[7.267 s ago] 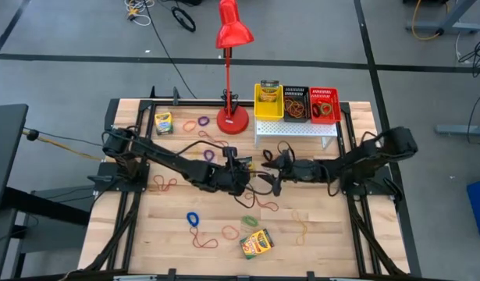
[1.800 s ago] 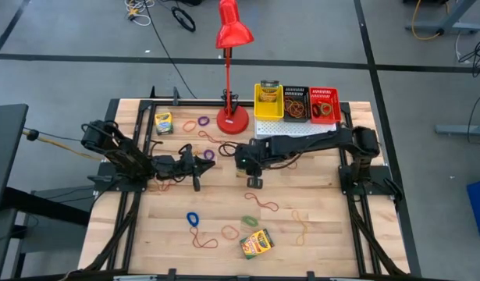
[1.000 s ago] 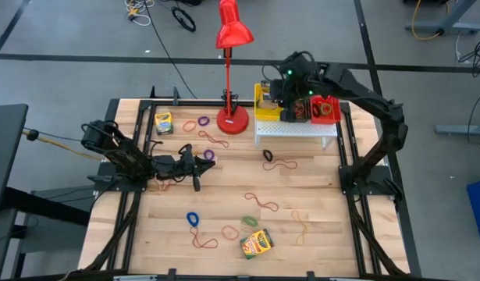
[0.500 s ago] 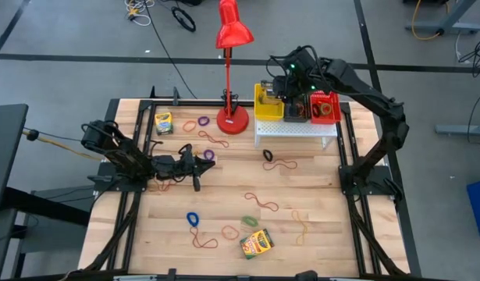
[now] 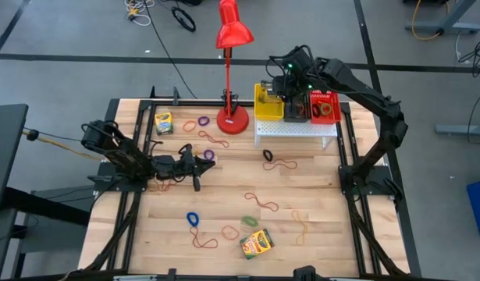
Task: Pick & Place Office Desk Supplies
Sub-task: Put the crayon box into the yellow bin on the shelf, then put the yellow rubber band into the black bin on the shelf
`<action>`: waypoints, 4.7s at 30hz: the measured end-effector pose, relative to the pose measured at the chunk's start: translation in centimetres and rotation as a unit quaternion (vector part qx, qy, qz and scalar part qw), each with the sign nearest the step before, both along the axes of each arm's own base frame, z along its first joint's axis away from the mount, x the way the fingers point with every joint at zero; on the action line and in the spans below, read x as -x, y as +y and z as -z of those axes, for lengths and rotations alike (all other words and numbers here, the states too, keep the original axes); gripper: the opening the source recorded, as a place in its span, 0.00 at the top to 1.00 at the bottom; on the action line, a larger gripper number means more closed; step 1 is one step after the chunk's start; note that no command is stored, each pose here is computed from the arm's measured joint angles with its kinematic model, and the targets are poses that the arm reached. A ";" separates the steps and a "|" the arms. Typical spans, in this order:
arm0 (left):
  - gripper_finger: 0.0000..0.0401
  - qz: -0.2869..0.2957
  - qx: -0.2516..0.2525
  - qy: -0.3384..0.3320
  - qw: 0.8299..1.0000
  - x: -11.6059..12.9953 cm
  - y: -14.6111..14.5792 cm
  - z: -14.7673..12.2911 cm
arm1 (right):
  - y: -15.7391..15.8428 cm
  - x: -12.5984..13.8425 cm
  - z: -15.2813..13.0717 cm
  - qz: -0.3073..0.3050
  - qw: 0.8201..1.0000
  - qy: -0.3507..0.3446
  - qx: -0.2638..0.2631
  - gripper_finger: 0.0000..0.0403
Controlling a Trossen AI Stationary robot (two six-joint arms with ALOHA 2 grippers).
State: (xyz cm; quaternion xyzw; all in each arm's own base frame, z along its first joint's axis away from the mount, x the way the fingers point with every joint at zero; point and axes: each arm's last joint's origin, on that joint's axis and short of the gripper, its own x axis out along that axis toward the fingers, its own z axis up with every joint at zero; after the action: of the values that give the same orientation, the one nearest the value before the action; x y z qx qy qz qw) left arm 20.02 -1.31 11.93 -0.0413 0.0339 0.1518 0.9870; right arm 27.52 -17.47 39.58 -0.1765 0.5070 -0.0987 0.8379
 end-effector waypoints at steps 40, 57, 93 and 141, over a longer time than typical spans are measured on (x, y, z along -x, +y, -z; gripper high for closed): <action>0.92 0.000 0.000 0.001 1.000 0.0 0.0 0.0 | -2.5 -2.2 3.2 0.002 0.999 0.029 -0.025 0.76; 0.92 0.000 0.000 0.000 1.000 0.0 0.0 0.0 | -3.1 -2.9 4.0 0.008 0.999 0.023 -0.023 0.71; 0.92 0.000 0.000 0.000 1.000 0.0 0.0 0.0 | -3.5 -3.0 4.0 0.058 0.997 0.038 0.017 0.49; 0.92 0.001 0.040 -0.054 0.998 -1.0 -0.1 -1.1 | 19.8 4.1 20.8 -0.022 0.919 -0.385 -0.081 0.99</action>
State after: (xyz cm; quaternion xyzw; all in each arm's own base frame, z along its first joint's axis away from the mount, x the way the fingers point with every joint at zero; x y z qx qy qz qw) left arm 20.98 -1.43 13.07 -0.0883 -0.0130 0.1466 0.9852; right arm 23.42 2.31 18.82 -0.0677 0.1475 -0.0992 0.9817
